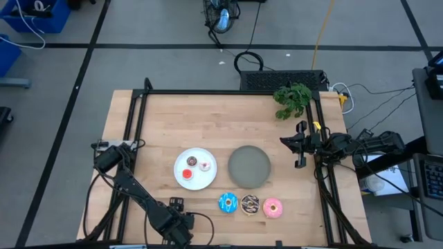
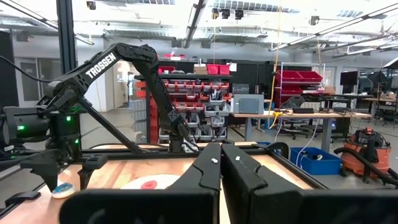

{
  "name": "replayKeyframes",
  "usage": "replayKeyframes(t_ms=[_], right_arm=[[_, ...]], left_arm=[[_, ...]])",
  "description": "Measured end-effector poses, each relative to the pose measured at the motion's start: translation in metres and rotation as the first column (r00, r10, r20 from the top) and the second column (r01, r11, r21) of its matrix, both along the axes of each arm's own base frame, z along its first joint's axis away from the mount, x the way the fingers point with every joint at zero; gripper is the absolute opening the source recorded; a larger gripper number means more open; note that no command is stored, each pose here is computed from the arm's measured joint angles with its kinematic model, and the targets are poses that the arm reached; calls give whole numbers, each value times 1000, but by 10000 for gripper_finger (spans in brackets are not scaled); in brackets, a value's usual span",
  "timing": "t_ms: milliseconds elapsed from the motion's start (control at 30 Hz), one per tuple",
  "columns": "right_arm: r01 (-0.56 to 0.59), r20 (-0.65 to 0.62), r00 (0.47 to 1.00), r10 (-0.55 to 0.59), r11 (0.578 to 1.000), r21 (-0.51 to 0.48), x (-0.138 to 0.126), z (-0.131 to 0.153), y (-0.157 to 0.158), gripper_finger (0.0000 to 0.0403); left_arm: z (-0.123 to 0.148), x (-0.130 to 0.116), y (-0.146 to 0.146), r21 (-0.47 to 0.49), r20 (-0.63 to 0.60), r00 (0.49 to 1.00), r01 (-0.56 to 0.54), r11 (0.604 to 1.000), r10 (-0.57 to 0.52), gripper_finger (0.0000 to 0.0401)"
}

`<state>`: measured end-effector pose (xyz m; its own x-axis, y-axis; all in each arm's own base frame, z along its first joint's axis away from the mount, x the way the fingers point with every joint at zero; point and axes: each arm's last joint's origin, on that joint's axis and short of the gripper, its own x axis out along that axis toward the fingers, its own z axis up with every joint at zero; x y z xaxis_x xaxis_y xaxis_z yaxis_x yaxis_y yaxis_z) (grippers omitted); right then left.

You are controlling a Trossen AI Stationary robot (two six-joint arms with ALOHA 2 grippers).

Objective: Pick & Place donuts
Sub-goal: Put the small blue donut on the white plate

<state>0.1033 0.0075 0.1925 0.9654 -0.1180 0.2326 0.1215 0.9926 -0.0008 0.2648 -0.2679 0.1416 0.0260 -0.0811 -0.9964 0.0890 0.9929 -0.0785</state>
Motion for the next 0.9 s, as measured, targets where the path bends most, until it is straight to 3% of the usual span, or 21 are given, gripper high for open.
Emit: replayKeyframes(t_ms=[633, 900], right_arm=[[0, 0, 1000, 0, 1000, 0, 0, 0, 0, 0], [-1, 0, 1000, 1, 1000, 0, 0, 0, 0, 0]], left_arm=[[1, 10, 8, -20, 9, 1000, 6, 1000, -6, 182], [20, 22, 27, -75, 34, 999, 30, 997, -28, 112]])
